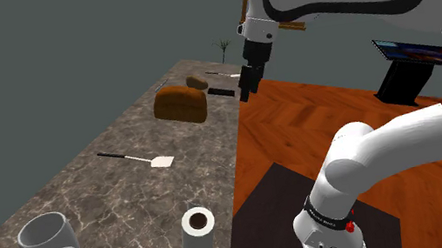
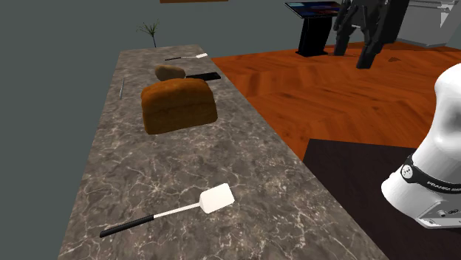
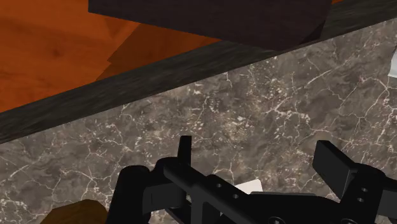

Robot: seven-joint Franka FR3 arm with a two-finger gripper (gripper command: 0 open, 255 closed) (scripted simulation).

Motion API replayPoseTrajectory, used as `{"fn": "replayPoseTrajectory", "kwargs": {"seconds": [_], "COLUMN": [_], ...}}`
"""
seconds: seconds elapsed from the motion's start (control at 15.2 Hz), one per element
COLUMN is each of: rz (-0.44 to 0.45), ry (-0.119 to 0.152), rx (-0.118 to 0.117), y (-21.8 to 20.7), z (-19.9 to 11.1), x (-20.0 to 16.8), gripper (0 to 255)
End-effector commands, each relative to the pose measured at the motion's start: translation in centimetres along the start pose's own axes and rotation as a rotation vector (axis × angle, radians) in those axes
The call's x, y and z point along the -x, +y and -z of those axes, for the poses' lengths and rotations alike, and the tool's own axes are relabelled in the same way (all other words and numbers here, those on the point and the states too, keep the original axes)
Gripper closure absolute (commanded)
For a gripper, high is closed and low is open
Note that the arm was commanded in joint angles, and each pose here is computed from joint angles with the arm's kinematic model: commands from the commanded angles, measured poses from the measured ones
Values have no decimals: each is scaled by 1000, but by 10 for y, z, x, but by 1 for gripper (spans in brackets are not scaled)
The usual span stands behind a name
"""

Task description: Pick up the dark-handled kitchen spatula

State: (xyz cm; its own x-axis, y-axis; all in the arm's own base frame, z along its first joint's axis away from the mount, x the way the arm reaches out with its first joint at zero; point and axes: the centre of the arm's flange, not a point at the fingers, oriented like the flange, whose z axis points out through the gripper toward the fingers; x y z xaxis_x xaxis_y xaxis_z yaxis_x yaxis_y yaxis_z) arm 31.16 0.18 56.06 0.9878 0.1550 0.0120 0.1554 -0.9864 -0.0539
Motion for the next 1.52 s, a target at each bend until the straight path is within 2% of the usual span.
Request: {"fn": "replayPoseTrajectory", "kwargs": {"seconds": [0.0, 1.45], "rz": [0, 205], "ry": [0, 28], "rx": [0, 25], "y": [0, -69], "z": [0, -162], "x": [0, -227], "gripper": [0, 0]}}
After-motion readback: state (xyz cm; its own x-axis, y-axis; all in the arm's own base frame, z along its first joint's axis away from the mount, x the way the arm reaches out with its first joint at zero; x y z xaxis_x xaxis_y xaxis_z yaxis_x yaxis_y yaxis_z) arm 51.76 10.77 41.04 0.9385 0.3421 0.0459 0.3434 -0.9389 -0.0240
